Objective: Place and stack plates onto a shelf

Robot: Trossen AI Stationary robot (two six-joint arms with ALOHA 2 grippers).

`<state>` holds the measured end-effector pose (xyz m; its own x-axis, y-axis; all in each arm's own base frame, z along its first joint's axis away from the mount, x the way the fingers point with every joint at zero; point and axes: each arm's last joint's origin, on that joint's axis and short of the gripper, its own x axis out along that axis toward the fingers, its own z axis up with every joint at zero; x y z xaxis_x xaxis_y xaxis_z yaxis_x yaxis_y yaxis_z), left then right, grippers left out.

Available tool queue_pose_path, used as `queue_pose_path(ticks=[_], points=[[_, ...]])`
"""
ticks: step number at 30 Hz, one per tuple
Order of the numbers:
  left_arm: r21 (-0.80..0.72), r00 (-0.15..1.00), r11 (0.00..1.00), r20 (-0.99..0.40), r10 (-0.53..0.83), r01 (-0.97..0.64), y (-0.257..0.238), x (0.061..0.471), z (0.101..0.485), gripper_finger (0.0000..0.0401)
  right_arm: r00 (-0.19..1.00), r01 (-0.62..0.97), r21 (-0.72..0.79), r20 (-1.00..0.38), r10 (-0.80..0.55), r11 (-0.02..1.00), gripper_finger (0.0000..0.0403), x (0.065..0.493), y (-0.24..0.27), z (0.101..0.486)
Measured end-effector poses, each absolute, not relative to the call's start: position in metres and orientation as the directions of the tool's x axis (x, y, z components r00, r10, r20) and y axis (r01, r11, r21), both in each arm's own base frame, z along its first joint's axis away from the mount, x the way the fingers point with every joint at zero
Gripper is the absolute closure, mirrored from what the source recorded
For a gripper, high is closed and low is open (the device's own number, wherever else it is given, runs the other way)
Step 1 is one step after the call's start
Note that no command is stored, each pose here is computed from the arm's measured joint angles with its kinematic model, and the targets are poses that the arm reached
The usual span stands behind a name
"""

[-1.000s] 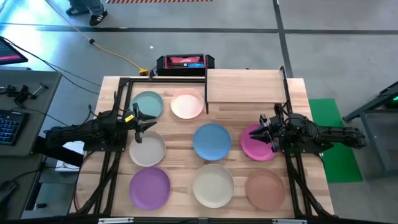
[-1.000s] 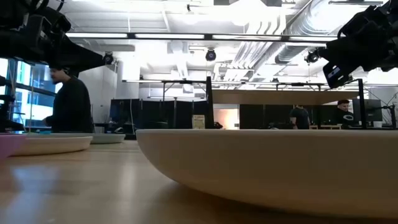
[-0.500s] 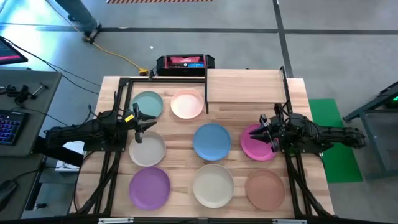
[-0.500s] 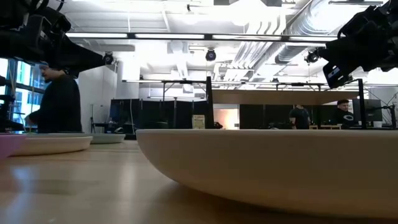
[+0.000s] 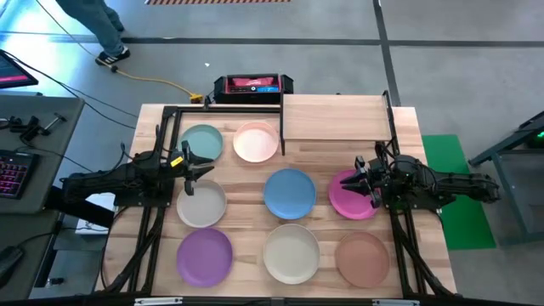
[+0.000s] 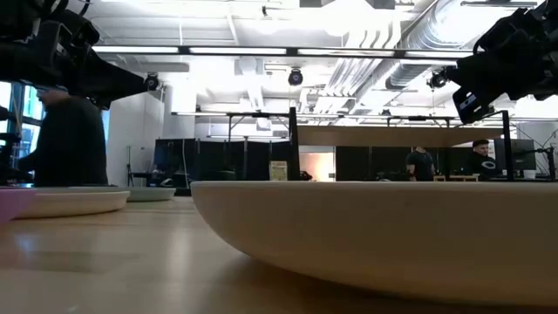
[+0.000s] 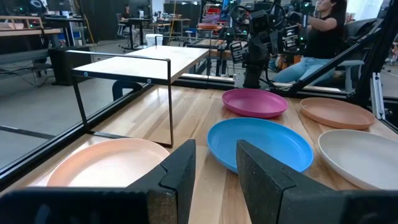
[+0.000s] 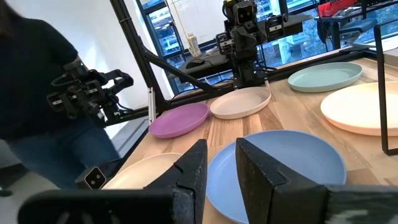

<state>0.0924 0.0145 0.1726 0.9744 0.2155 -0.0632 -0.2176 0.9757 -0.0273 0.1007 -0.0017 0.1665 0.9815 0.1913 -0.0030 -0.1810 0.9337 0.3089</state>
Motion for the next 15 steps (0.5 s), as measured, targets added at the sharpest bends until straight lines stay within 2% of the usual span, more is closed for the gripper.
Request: queue_pose_path(ticks=[15], points=[[0.008, 0.975, 0.977, -0.063, 0.215, -0.215, 0.0145, 0.0924, 0.1726, 0.0298, 0.981, -0.185, 0.309, -0.003, 0.196, 0.933, 0.0337, 0.1007, -0.0016, 0.1665]])
